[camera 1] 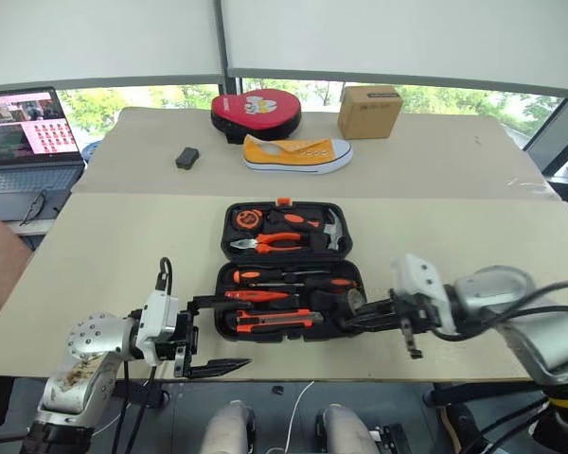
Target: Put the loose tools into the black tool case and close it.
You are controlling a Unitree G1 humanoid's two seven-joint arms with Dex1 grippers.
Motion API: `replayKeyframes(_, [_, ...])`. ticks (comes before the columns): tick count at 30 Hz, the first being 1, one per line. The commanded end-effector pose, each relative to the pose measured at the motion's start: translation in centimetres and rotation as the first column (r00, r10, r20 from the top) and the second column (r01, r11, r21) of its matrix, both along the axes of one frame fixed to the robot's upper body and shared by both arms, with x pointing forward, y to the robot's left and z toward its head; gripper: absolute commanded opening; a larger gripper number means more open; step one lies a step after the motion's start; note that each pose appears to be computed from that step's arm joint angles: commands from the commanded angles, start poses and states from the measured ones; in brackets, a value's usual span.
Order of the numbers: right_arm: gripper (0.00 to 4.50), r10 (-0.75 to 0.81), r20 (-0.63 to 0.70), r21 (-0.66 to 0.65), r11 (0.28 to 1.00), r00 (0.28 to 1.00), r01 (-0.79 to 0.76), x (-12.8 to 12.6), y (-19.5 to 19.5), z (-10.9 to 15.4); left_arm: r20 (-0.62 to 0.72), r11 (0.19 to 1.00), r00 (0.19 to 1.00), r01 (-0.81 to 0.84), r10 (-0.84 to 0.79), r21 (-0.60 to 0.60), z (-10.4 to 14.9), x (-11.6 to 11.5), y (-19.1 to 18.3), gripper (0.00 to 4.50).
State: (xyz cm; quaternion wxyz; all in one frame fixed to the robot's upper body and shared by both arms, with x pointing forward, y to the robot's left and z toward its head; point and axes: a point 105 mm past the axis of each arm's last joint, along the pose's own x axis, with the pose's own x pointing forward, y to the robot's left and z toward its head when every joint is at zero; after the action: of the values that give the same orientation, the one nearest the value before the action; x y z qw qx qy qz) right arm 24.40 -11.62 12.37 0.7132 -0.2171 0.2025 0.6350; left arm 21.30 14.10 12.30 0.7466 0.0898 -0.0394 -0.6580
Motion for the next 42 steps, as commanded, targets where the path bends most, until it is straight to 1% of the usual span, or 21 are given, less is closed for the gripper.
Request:
replayKeyframes(1, [0.03, -0.050, 0.038, -0.148, 0.987, 0.998, 0.055, 1.4, -1.1, -0.6, 0.039, 1.000, 0.999, 0.000, 0.000, 0.000, 0.7, -0.3, -0.4, 4.50])
replayKeyframes(4, [0.03, -0.074, 0.001, -0.194, 0.978, 0.997, 0.072, 1.6, -1.5, -0.9, 0.040, 1.000, 0.999, -0.012, 0.012, -0.002, 0.7, -0.3, -0.5, 4.50])
replayKeyframes(5, [0.03, -0.044, -0.053, -0.234, 0.972, 0.998, 0.031, 0.8, -1.6, -1.1, 0.039, 1.000, 0.999, -0.014, 0.014, -0.001, 0.6, -0.3, -0.6, 4.50])
replayKeyframes(6, [0.79, -0.043, -0.032, -0.232, 0.972, 0.999, 0.035, 1.2, -1.2, -0.9, 0.038, 1.000, 0.999, -0.016, 0.016, -0.001, 0.5, -0.4, -0.7, 4.50])
replayKeyframes(7, [0.92, -0.045, -0.015, -0.229, 0.973, 0.999, 0.040, 1.4, -1.0, -0.8, 0.037, 1.000, 0.999, -0.017, 0.017, 0.000, 0.4, -0.4, -0.8, 4.50])
replayKeyframes(9, [1.55, -0.021, -0.070, -0.219, 0.976, 0.997, 0.006, 1.0, -0.5, -0.5, 0.036, 1.000, 0.999, -0.026, 0.026, -0.006, 0.5, -0.3, -0.9, 4.50])
replayKeyframes(11, [2.25, 0.045, -0.169, -0.198, 0.977, 0.985, -0.079, -0.4, 0.2, 0.2, 0.036, 0.999, 0.999, -0.037, 0.037, -0.010, 0.5, -0.2, -1.0, 4.50])
replayKeyframes(15, [3.60, 0.078, -0.148, -0.170, 0.980, 0.986, -0.103, 0.0, 0.5, 1.3, 0.039, 0.996, 0.996, -0.084, 0.085, -0.022, 0.8, 0.3, -0.6, 4.50])
replayKeyframes(16, [3.92, 0.099, -0.149, -0.133, 0.984, 0.984, -0.119, -0.1, 0.4, 2.1, 0.040, 0.994, 0.994, -0.105, 0.106, -0.022, 0.9, 0.6, -0.2, 4.50])
replayKeyframes(20, [3.92, 0.110, -0.112, -0.008, 0.994, 0.988, -0.111, 0.3, -0.6, 4.3, 0.011, 0.975, 0.975, -0.222, 0.222, -0.023, 1.0, 1.9, 1.2, 4.50])
replayKeyframes(22, [3.96, 0.070, -0.041, 0.047, 0.997, 0.997, -0.068, 1.5, -1.7, 4.9, -0.015, 0.940, 0.940, -0.340, 0.340, -0.028, 1.0, 3.4, 2.5, 3.96])
replayKeyframes(23, [3.96, 0.016, -0.005, 0.073, 0.997, 1.000, -0.015, 2.6, -2.4, 4.9, -0.021, 0.911, 0.911, -0.411, 0.411, -0.021, 0.9, 4.5, 3.5, 3.76])
replayKeyframes(25, [3.46, -0.155, 0.084, 0.049, 0.987, 0.984, 0.151, 5.7, -4.8, 3.6, -0.013, 0.814, 0.814, -0.581, 0.581, 0.003, 0.7, 7.1, 5.8, 3.03])
replayKeyframes(26, [3.27, -0.228, 0.161, 0.033, 0.974, 0.960, 0.226, 7.3, -5.9, 2.9, -0.015, 0.751, 0.750, -0.661, 0.661, 0.010, 0.6, 8.5, 6.8, 2.74])
replayKeyframes(28, [2.57, -0.340, 0.308, 0.057, 0.939, 0.888, 0.340, 10.3, -6.8, 2.2, -0.036, 0.673, 0.672, -0.740, 0.740, 0.021, 0.4, 10.4, 7.6, 1.98])
replayKeyframes(29, [2.26, -0.370, 0.356, 0.075, 0.927, 0.858, 0.368, 11.3, -7.0, 2.1, -0.045, 0.652, 0.651, -0.757, 0.758, 0.038, 0.2, 10.9, 7.7, 1.69])
replayKeyframes(32, [1.18, -0.336, 0.427, 0.067, 0.937, 0.839, 0.342, 12.7, -6.0, 1.1, -0.062, 0.663, 0.661, -0.740, 0.748, 0.112, -1.2, 11.7, 6.4, 0.52])
replayKeyframes(34, [0.57, -0.321, 0.426, 0.085, 0.945, 0.846, 0.316, 13.1, -5.0, 0.6, -0.079, 0.685, 0.681, -0.717, 0.728, 0.126, -1.7, 11.9, 5.3, 0.43])
replayKeyframes(35, [0.14, -0.307, 0.415, 0.093, 0.951, 0.856, 0.296, 13.0, -4.4, 0.3, -0.085, 0.697, 0.692, -0.705, 0.717, 0.134, -1.9, 12.0, 4.7, 0.43])
replayKeyframes(40, [0.05, -0.279, 0.316, 0.113, 0.960, 0.907, 0.256, 12.1, -2.8, -0.6, -0.100, 0.745, 0.740, -0.647, 0.665, 0.163, -2.7, 12.2, 2.5, 0.43])
replayKeyframes(42, [0.05, -0.249, 0.261, 0.095, 0.968, 0.933, 0.232, 10.9, -2.5, -1.0, -0.094, 0.766, 0.762, -0.625, 0.640, 0.152, -2.5, 12.3, 2.1, 0.43])
